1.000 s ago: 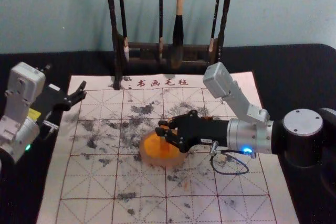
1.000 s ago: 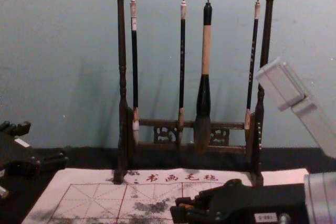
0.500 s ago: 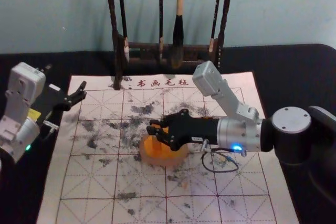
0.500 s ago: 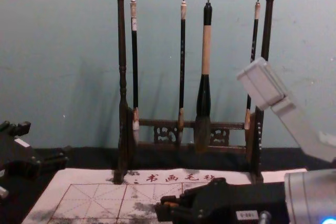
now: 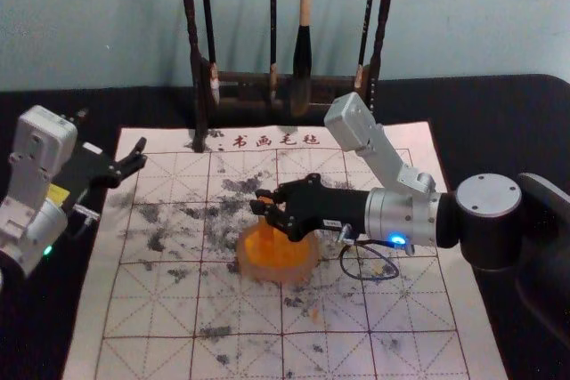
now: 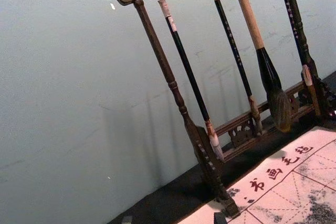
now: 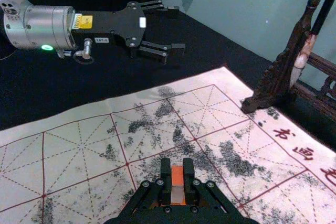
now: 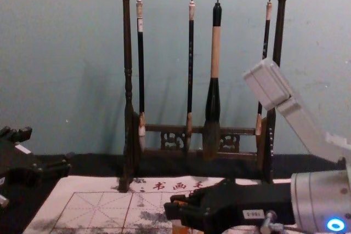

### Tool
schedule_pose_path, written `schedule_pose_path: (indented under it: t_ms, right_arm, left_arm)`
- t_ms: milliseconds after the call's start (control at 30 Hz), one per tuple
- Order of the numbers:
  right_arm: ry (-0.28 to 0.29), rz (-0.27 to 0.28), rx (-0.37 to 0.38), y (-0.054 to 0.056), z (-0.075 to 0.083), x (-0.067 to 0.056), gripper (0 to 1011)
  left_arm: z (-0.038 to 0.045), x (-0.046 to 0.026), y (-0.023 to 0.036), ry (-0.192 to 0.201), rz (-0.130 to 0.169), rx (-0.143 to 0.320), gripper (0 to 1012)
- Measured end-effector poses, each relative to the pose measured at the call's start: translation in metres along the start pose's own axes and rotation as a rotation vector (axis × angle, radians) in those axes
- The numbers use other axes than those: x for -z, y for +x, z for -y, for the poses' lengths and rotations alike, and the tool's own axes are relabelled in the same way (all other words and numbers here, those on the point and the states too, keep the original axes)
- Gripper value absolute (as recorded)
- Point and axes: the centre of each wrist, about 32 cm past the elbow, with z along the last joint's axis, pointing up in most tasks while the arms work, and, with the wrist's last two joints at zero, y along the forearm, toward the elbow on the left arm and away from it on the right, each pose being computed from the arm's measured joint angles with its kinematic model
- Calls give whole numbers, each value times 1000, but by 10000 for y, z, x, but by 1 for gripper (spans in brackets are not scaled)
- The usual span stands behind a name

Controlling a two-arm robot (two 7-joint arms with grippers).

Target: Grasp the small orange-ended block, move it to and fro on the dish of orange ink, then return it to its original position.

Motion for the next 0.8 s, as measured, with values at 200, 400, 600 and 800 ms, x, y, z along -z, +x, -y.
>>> schedule_pose_path:
  t_ms: [200, 400, 600, 800]
  right_arm:
    - [0, 0, 18, 32, 38, 3, 107]
    - [-1, 4, 26, 40, 85, 5, 107]
    - [1, 5, 35, 48, 153, 12, 107]
    - [-3, 8, 36, 44, 229, 32, 107]
  left_arm:
    - [0, 0, 0, 0, 0, 0, 1001]
    - [0, 0, 0, 0, 0, 0, 1001]
    - [0, 0, 0, 0, 0, 0, 1001]
    - [0, 0, 0, 0, 0, 0, 1001]
